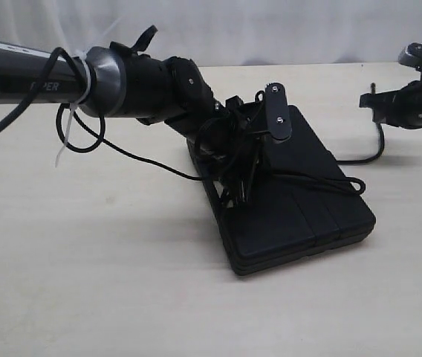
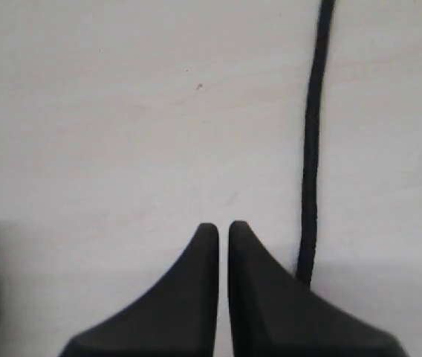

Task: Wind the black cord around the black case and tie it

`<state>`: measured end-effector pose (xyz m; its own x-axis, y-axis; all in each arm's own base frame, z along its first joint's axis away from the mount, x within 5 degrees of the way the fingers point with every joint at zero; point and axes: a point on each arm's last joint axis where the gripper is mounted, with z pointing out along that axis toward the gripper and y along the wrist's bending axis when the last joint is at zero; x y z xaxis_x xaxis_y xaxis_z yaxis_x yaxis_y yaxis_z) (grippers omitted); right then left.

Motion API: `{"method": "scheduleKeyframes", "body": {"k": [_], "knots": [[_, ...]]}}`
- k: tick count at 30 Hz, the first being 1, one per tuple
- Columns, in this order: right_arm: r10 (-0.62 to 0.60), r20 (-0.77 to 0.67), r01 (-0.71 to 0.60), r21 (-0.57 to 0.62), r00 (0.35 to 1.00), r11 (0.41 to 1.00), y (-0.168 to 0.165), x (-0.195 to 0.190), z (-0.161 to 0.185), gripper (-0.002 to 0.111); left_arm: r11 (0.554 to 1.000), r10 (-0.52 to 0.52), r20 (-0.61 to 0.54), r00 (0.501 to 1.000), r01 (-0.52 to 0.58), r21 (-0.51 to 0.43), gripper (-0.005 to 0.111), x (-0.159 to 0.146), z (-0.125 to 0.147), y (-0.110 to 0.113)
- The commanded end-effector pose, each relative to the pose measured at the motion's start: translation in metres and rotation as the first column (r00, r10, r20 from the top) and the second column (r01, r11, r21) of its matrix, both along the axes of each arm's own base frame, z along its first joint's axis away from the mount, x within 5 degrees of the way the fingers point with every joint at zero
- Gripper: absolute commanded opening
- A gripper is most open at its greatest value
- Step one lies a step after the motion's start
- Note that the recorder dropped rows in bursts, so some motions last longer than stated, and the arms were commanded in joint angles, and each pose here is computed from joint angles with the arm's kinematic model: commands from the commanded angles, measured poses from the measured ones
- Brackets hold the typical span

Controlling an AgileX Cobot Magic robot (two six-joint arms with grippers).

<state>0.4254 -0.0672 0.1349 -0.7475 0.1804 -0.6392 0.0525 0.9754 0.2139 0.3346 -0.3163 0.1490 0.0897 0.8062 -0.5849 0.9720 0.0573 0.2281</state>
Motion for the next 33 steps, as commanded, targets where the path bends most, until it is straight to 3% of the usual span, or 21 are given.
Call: {"method": "scheduleKeyframes", "body": {"k": [1,5,8,10,14,24,26,27,28,33], "knots": [[0.033,0.03,-0.029,-0.113,0.999,0.993,0.012,-0.011,0.009,0.004,1.0,0.024,0.001,1.0,-0.024,-0.006,0.0,0.002,0.0,0.001],[-0.102,-0.015,0.103,0.028,0.995,0.994,0.009,-0.014,0.01,0.006,0.999,0.039,-0.014,0.999,-0.039,-0.011,0.0,0.001,0.0,0.001],[-0.158,-0.049,0.158,-0.02,0.986,0.987,0.002,-0.015,0.009,0.031,0.999,0.039,-0.014,0.999,-0.039,-0.011,0.0,0.001,0.0,0.001],[-0.181,-0.066,0.179,-0.038,0.981,0.983,-0.001,-0.012,0.011,0.035,0.999,0.039,-0.014,0.999,-0.039,-0.011,0.0,0.001,0.0,0.001],[-0.191,-0.254,0.161,-0.134,0.948,0.978,-0.011,0.006,0.002,0.035,0.999,0.04,-0.014,0.999,-0.04,-0.011,0.0,0.002,0.0,0.001],[-0.19,-0.305,0.16,-0.122,0.933,0.98,-0.015,0.026,-0.037,0.034,0.999,0.042,-0.008,0.999,-0.042,-0.011,0.0,0.002,0.0,0.001],[-0.185,-0.313,0.152,-0.125,0.931,0.98,-0.014,0.026,-0.041,0.024,0.999,0.042,-0.008,0.999,-0.042,-0.011,0.0,0.002,0.0,0.001],[-0.176,-0.32,0.141,-0.129,0.931,0.982,-0.014,0.026,-0.043,0.008,0.999,0.042,-0.008,0.999,-0.042,-0.011,0.0,0.002,0.0,0.001],[-0.169,-0.323,0.132,-0.133,0.931,0.982,-0.014,0.025,-0.045,0.004,0.999,0.042,-0.008,0.999,-0.042,-0.011,0.0,0.002,0.0,0.001],[-0.145,-0.301,0.108,-0.134,0.943,0.985,-0.007,0.018,-0.043,0.004,0.999,0.044,-0.006,0.999,-0.044,-0.012,0.0,0.002,0.0,0.001]]}}
